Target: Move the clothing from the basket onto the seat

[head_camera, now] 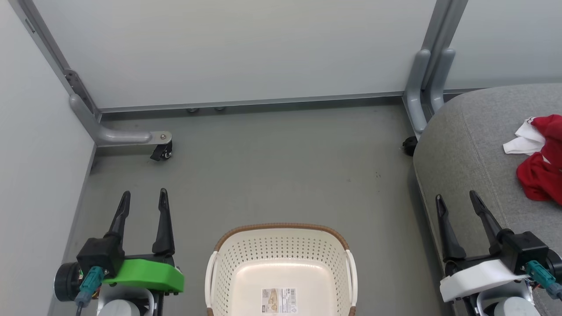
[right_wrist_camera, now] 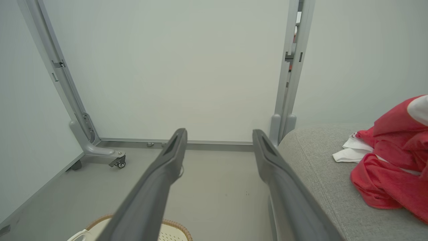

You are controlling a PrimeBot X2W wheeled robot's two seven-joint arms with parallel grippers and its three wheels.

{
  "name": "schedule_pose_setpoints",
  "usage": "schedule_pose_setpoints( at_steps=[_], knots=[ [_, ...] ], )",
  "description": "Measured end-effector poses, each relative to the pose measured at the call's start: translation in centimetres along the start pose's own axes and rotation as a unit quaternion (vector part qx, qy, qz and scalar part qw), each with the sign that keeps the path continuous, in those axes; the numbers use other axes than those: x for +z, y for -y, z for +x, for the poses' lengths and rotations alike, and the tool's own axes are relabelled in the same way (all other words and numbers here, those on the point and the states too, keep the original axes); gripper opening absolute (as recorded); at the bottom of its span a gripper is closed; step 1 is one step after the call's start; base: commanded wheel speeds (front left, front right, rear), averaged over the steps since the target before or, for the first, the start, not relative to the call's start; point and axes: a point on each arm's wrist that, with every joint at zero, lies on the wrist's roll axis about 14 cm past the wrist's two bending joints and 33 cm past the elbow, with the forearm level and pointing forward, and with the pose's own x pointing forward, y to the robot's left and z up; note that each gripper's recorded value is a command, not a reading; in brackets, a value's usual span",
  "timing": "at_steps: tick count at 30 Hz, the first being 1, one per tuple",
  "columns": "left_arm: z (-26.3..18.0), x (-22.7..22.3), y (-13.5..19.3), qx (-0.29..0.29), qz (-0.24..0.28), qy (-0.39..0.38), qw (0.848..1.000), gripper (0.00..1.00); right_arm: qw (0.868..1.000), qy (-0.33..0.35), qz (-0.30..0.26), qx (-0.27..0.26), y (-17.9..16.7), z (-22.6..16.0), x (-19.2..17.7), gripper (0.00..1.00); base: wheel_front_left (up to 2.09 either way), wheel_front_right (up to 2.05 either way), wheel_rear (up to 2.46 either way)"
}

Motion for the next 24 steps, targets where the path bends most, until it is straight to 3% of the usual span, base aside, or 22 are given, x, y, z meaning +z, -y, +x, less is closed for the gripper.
schedule_pose_setpoints(
  at_steps=[24],
  knots=[
    [-0.6, 0.4, -0.5, 0.008, 0.006, 0.01, 1.0, 1.0, 1.0, 0.0, 0.014, 0.0, -0.4, -1.3, 0.1, 1.0, 0.0, 0.0, 0.0]
  ],
)
